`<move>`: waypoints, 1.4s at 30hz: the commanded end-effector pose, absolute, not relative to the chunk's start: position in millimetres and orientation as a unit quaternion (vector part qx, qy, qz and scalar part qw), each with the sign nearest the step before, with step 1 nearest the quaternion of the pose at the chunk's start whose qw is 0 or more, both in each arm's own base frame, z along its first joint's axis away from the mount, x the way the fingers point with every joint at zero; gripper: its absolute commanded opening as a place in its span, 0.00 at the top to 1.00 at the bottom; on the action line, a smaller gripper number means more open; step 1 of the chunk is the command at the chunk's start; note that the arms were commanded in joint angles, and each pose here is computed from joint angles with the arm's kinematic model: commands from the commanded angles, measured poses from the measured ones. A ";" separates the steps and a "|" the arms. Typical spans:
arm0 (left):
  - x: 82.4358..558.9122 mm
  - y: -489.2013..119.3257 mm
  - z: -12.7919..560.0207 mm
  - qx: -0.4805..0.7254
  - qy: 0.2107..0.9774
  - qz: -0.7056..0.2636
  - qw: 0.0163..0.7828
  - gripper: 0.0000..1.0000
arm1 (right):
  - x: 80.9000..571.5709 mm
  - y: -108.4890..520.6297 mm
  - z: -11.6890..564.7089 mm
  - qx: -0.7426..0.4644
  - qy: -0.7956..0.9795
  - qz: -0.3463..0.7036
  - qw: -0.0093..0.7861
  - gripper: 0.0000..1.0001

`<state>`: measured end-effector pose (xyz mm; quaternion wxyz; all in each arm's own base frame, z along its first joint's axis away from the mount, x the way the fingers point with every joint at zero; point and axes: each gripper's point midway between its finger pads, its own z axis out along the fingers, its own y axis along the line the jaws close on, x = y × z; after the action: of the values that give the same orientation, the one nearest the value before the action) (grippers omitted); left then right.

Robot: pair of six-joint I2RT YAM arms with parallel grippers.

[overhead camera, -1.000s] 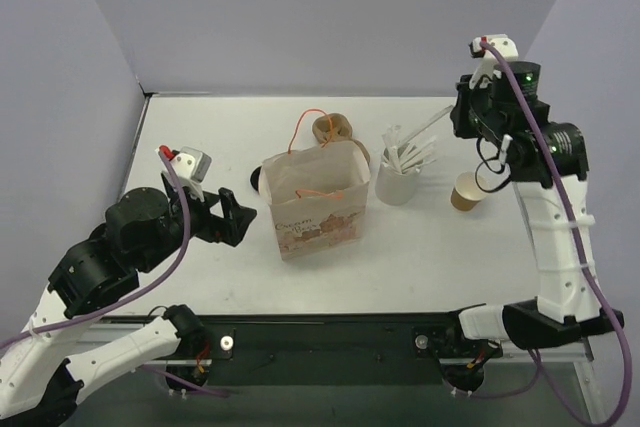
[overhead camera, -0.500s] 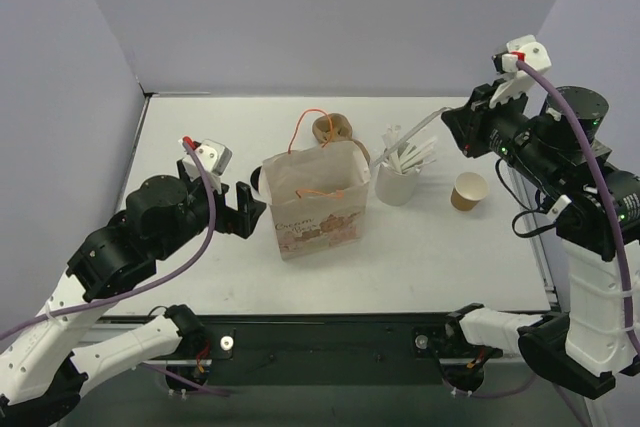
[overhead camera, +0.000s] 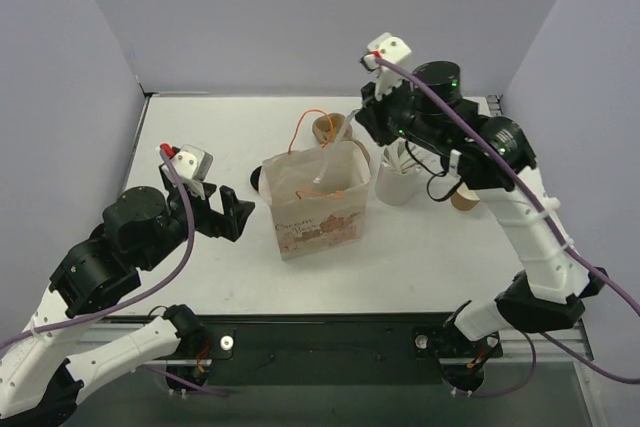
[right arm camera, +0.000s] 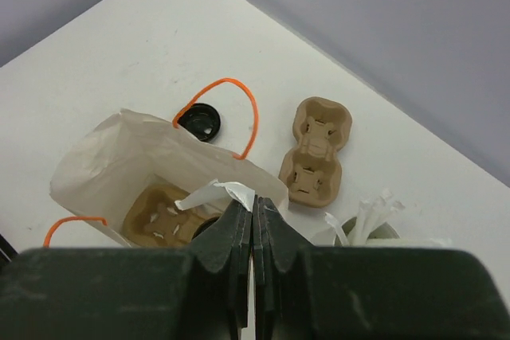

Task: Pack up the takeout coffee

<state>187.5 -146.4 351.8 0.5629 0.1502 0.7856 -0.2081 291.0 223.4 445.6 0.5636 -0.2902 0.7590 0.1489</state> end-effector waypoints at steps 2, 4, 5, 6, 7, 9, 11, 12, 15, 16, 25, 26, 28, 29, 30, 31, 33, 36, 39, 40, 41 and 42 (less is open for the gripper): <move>191.7 -136.9 368.5 0.129 0.765 -0.204 0.596 0.03 | 304.9 265.5 445.7 -0.350 0.727 0.117 0.579 1.00; 190.6 -133.3 368.5 0.125 0.765 -0.201 0.599 0.03 | 304.9 279.9 430.2 -0.372 0.730 0.109 0.563 1.00; 190.3 -131.8 367.5 0.124 0.766 -0.199 0.599 0.03 | 298.1 290.5 424.3 -0.395 0.723 0.109 0.556 0.99; 189.6 -129.9 368.8 0.121 0.764 -0.199 0.602 0.03 | 294.3 298.7 416.6 -0.409 0.722 0.107 0.548 0.98; 189.3 -129.1 366.4 0.120 0.765 -0.198 0.601 0.03 | 292.9 306.8 407.0 -0.422 0.722 0.104 0.538 0.95; 188.6 -127.5 365.5 0.118 0.765 -0.197 0.602 0.03 | 281.6 320.4 396.8 -0.452 0.713 0.097 0.526 0.88; 188.4 -127.1 363.9 0.117 0.766 -0.197 0.600 0.03 | 282.0 321.4 388.6 -0.456 0.718 0.074 0.521 0.74; 187.7 -126.5 365.1 0.116 0.765 -0.198 0.602 0.03 | 282.3 321.2 387.5 -0.450 0.723 0.072 0.520 0.68; 188.3 -127.8 365.9 0.116 0.764 -0.200 0.603 0.03 | 283.7 310.7 390.1 -0.433 0.730 0.057 0.525 0.50; 188.8 -128.5 366.6 0.117 0.763 -0.201 0.604 0.03 | 283.9 306.3 392.1 -0.427 0.732 0.052 0.528 0.44; 192.3 -141.8 398.4 0.130 0.731 -0.229 0.630 0.03 | 282.5 245.2 401.3 -0.267 0.787 0.008 0.556 0.10; 192.1 -142.8 401.2 0.130 0.727 -0.233 0.632 0.03 | 277.4 242.6 393.8 -0.239 0.802 0.023 0.547 0.10; 191.1 -146.9 409.3 0.131 0.716 -0.248 0.639 0.03 | 264.2 236.6 394.2 -0.215 0.810 0.058 0.543 0.07; 190.0 -148.3 411.9 0.132 0.712 -0.254 0.641 0.03 | 259.1 236.9 393.1 -0.179 0.819 0.086 0.539 0.07; 188.5 -149.3 414.9 0.132 0.707 -0.261 0.644 0.03 | 255.6 234.6 386.8 -0.166 0.825 0.093 0.533 0.07; 188.5 -152.4 416.2 0.129 0.703 -0.271 0.645 0.03 | 249.8 227.7 391.6 -0.141 0.825 0.109 0.536 0.04; 185.9 -151.6 419.6 0.121 0.695 -0.284 0.650 0.03 | 245.5 222.1 384.3 -0.082 0.835 0.131 0.528 0.03; 183.2 -151.9 418.2 0.108 0.688 -0.302 0.652 0.03 | 236.9 205.2 389.2 -0.024 0.831 0.154 0.534 0.02; 181.9 -152.8 412.8 0.097 0.691 -0.312 0.645 0.03 | 231.6 189.3 383.2 -0.004 0.829 0.149 0.539 0.00; 181.7 -152.4 411.5 0.093 0.693 -0.314 0.642 0.03 | 229.3 182.6 380.6 0.000 0.829 0.145 0.540 0.00; 182.4 -153.2 407.9 0.091 0.697 -0.313 0.639 0.03 | 228.8 179.3 378.8 0.002 0.828 0.141 0.542 0.00; 182.5 -153.4 402.8 0.089 0.700 -0.313 0.636 0.03 | 228.0 176.1 378.3 0.004 0.828 0.140 0.544 0.00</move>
<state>181.1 -148.1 397.8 0.6326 0.1089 0.7110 -0.2872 227.0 192.2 383.5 0.5366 -0.0523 0.8292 0.1477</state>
